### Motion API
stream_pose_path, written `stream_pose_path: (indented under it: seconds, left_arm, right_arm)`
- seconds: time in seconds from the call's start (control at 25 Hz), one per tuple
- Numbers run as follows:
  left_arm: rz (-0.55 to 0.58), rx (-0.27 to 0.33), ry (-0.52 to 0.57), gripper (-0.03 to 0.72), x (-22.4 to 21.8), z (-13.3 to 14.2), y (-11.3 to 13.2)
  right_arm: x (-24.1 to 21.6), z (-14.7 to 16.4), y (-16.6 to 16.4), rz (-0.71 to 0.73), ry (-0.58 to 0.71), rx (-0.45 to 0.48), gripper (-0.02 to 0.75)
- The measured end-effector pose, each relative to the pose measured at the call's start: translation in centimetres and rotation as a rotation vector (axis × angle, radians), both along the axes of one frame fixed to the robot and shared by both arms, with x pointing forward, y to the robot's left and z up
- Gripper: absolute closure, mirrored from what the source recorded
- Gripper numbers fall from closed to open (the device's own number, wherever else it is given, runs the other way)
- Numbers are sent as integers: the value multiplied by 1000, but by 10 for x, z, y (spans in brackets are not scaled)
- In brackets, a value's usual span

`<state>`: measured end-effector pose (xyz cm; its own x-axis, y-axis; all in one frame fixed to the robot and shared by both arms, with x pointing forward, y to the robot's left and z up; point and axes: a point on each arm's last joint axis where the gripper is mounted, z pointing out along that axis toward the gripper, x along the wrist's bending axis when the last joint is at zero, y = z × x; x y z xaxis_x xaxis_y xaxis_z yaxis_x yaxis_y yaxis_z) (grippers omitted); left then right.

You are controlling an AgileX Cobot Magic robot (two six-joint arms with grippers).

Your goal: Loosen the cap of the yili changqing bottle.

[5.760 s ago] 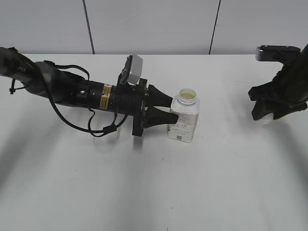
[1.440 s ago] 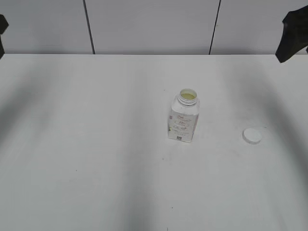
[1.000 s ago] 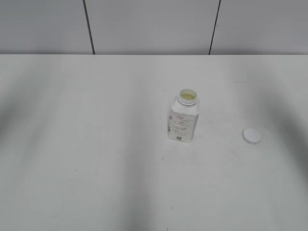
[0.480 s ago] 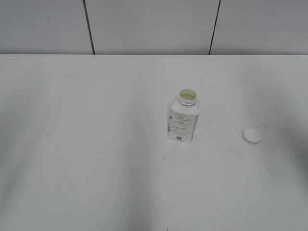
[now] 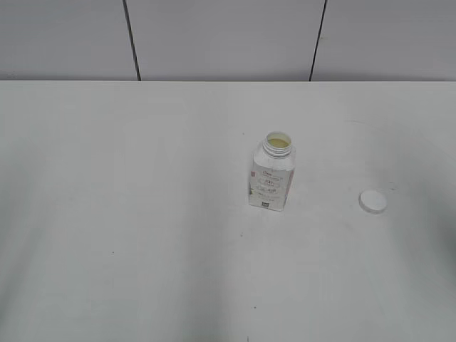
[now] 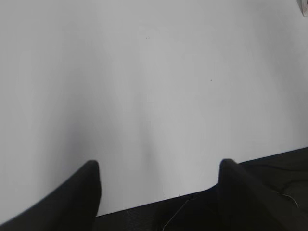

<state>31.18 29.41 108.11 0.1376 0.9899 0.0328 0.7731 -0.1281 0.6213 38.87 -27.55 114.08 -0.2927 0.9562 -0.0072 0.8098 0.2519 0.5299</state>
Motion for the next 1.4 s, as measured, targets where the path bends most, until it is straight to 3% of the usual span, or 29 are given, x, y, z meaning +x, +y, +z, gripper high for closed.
stream_pose_path:
  seconds: [0.36, 0.76, 1.4]
  left_arm:
    - [-12, -60, -29, 218, -19, -29, -3]
    - [-14, -74, -118, 218, -29, -28, -2]
    - [-24, -108, -414, 218, -76, -22, 3]
  right_arm:
    - [-42, -24, -2, 5, -12, 23, 152]
    - [-68, -57, -3, 5, 19, 32, 152]
    - [-103, -91, -7, 2, -47, 41, 152]
